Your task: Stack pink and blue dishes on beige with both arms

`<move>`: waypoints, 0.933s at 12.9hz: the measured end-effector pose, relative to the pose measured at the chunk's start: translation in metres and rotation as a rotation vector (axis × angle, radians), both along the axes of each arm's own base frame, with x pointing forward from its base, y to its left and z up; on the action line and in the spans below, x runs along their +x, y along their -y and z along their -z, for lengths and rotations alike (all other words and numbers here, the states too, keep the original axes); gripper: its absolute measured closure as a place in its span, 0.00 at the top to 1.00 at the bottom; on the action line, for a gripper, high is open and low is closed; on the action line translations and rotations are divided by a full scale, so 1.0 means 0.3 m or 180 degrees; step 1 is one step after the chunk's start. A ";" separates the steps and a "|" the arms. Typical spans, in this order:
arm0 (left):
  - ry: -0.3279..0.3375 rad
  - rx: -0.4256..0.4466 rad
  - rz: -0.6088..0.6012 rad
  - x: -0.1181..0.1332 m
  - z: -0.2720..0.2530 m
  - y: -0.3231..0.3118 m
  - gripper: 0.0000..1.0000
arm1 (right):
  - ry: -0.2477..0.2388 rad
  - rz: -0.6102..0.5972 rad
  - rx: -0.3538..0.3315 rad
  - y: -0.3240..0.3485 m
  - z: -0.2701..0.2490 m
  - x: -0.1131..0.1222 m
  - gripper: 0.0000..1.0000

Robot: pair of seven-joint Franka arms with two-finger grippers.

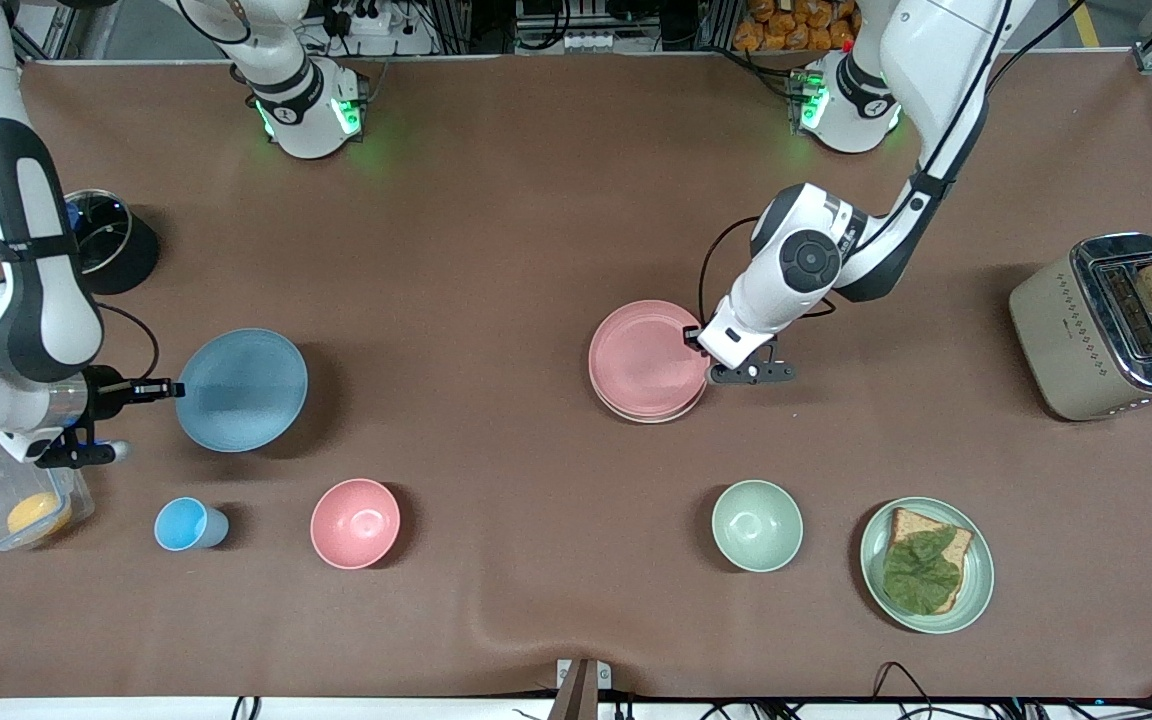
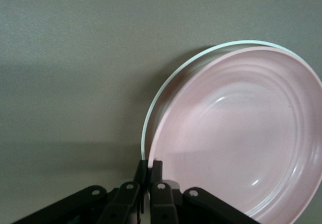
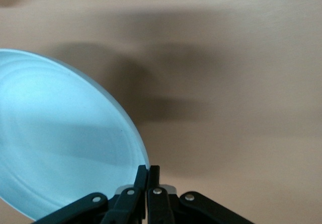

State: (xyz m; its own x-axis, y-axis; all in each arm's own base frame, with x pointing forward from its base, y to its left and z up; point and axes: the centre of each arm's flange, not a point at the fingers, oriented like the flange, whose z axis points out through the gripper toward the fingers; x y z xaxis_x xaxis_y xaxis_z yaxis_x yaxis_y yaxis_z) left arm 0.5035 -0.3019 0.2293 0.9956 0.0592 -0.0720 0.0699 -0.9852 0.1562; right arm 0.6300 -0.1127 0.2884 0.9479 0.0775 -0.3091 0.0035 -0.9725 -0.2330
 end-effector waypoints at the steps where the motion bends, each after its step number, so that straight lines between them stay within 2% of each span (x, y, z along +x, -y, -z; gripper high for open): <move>1: 0.0012 -0.0008 -0.0052 0.006 -0.006 0.001 0.16 | -0.0027 0.0029 0.0094 -0.018 -0.016 0.002 0.03; 4: 0.0228 -0.0090 -0.0323 0.080 -0.134 -0.010 0.51 | -0.0056 0.0088 0.0272 -0.055 -0.043 0.008 0.03; 6: 0.0436 -0.0115 -0.0465 0.156 -0.311 -0.082 0.70 | -0.0062 0.0118 0.0364 -0.108 -0.048 0.015 0.03; 8: 0.0447 -0.0008 -0.0619 0.227 -0.529 -0.219 0.93 | -0.0113 0.0160 0.0337 -0.180 -0.062 0.022 0.03; 9: 0.0403 0.0069 -0.0628 0.252 -0.650 -0.293 1.00 | -0.0131 0.0197 0.0300 -0.228 -0.079 0.027 0.03; 12: 0.0360 0.0223 -0.0557 0.286 -1.016 -0.552 1.00 | -0.0194 0.0363 0.0250 -0.429 -0.132 0.034 0.03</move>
State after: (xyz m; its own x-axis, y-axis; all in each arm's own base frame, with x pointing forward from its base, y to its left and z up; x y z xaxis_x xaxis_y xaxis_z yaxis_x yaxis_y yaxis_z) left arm 0.5892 -0.1363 0.5341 0.9712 0.2329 0.0499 0.2268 -0.9683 0.1043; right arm 0.6401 0.0160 0.3279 0.9316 -0.0034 -0.3634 -0.1223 -0.9446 -0.3046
